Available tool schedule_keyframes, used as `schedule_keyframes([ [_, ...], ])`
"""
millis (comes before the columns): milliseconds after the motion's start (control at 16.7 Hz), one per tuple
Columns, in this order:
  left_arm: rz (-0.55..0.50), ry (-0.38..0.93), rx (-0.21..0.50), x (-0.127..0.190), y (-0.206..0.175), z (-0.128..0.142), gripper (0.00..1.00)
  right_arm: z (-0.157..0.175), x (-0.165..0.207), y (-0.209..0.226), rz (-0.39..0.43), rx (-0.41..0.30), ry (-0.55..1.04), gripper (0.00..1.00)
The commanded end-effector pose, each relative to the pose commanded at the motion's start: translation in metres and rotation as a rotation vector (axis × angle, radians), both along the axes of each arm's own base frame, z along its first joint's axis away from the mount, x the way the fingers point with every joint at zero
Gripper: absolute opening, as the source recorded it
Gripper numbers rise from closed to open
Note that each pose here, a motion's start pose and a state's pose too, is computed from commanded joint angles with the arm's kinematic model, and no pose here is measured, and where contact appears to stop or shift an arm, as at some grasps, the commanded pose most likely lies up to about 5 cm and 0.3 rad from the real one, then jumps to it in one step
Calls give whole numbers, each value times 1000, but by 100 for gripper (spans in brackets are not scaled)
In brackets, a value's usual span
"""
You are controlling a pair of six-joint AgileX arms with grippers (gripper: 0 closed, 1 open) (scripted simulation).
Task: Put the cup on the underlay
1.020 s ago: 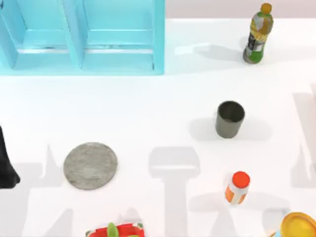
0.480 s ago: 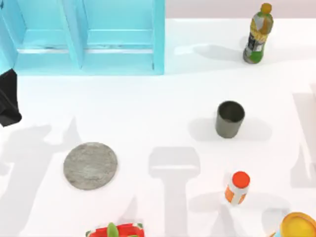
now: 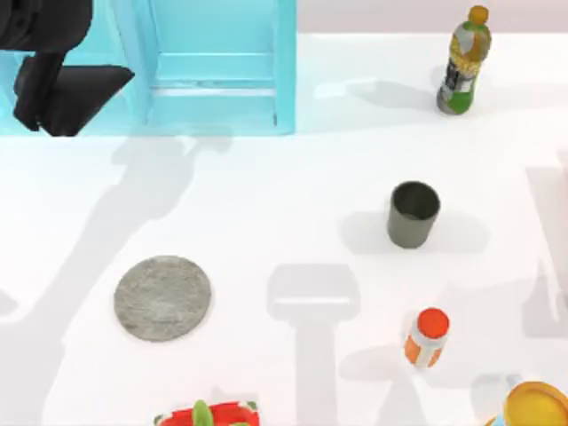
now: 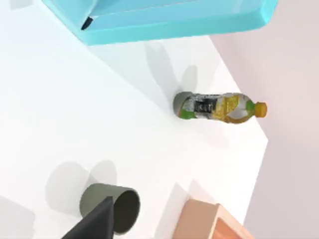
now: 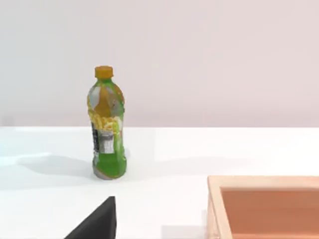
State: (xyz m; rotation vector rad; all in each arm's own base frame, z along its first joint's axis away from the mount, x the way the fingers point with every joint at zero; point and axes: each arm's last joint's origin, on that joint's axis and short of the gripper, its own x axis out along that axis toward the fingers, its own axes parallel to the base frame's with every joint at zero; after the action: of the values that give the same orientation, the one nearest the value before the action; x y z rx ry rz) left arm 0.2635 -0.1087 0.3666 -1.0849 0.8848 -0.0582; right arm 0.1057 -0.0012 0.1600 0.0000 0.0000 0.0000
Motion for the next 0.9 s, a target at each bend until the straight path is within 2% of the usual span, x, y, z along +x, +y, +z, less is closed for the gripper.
schedule_keyframes([
  [180,90,295,-115,51,-56,-2,100,0,0,0,0,0,0,100],
  [360,219,560,-161,87,-115,-26,100,0,0,0,0,0,0,100],
  [600,403,824,-145,108,-182,-76,100,0,0,0,0,0,0,100],
  [900,550,1000,-88,104,-233,-126,100,0,0,0,0,0,0,100],
])
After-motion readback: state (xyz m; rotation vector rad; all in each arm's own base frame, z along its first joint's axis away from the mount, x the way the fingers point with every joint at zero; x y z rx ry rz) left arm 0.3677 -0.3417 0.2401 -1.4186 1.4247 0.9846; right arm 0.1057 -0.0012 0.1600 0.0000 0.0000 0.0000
